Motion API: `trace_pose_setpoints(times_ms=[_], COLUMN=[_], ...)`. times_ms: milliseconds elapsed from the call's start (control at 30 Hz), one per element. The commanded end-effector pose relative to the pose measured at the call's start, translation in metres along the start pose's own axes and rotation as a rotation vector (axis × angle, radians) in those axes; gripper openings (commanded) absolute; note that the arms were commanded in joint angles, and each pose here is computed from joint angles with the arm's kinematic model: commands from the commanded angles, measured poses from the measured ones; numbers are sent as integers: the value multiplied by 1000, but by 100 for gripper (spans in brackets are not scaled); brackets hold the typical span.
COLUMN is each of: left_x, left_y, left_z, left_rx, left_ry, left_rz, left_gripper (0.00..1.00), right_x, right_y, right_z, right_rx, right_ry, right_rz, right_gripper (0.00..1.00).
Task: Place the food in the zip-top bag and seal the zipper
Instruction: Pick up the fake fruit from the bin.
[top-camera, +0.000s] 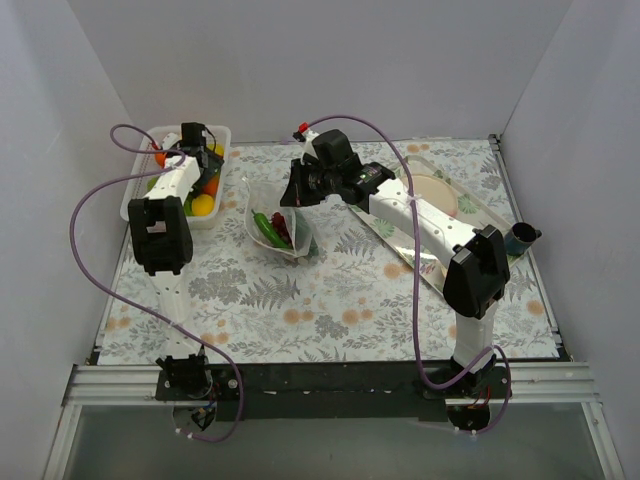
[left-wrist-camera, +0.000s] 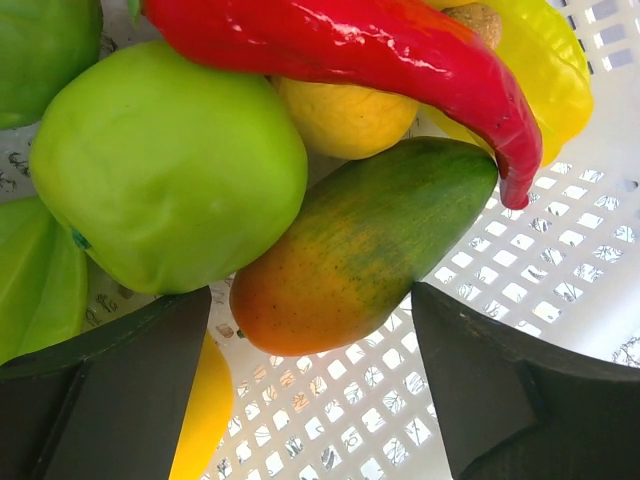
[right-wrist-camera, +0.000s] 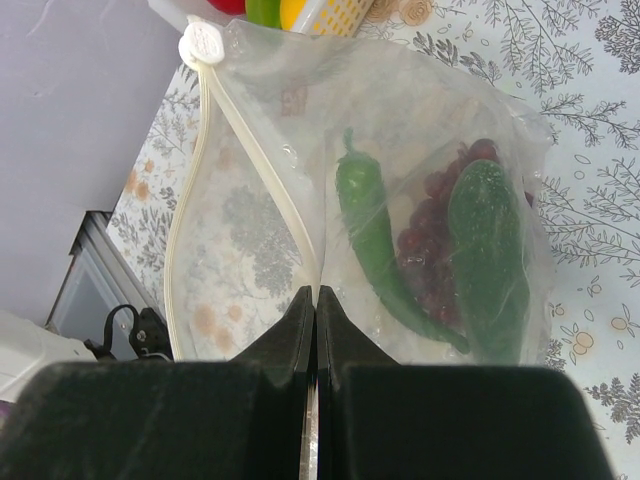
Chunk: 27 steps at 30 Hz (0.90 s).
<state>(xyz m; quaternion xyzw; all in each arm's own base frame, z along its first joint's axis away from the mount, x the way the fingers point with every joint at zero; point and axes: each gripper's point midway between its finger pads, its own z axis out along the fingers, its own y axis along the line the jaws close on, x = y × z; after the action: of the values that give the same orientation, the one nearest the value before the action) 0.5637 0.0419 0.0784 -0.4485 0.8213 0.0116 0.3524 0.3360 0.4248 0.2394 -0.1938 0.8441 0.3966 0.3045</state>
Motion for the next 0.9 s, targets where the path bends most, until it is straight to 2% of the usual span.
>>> trace_pose_setpoints(times_ms=[0, 100, 200, 233, 267, 367, 633, 867], left_x=[22, 32, 33, 34, 28, 19, -20, -30], left_y=[27, 33, 31, 31, 28, 21, -1, -3], left_z=[18, 21, 16, 14, 9, 0, -41, -57], left_rx=[-84, -82, -47, -36, -18, 16, 104, 120], left_ry=[39, 56, 49, 45, 29, 3, -80, -88], left_rz=[68, 73, 55, 56, 48, 40, 43, 99], left_gripper=[86, 86, 73, 63, 56, 44, 33, 33], right_x=[-19, -16, -15, -14, -14, -14, -17, -16], right_y=[23, 24, 24, 25, 24, 25, 26, 25], right_z=[-10, -8, -6, -5, -5, -5, -4, -3], right_rx=[-50, -52, -51, -51, -49, -50, -44, -39], right_ry=[-51, -44, -41, -39, -37, -39, -45, -43], right_rz=[-40, -38, -40, -40, -39, -39, -40, -38], right_gripper=[1, 1, 1, 1, 1, 1, 1, 1])
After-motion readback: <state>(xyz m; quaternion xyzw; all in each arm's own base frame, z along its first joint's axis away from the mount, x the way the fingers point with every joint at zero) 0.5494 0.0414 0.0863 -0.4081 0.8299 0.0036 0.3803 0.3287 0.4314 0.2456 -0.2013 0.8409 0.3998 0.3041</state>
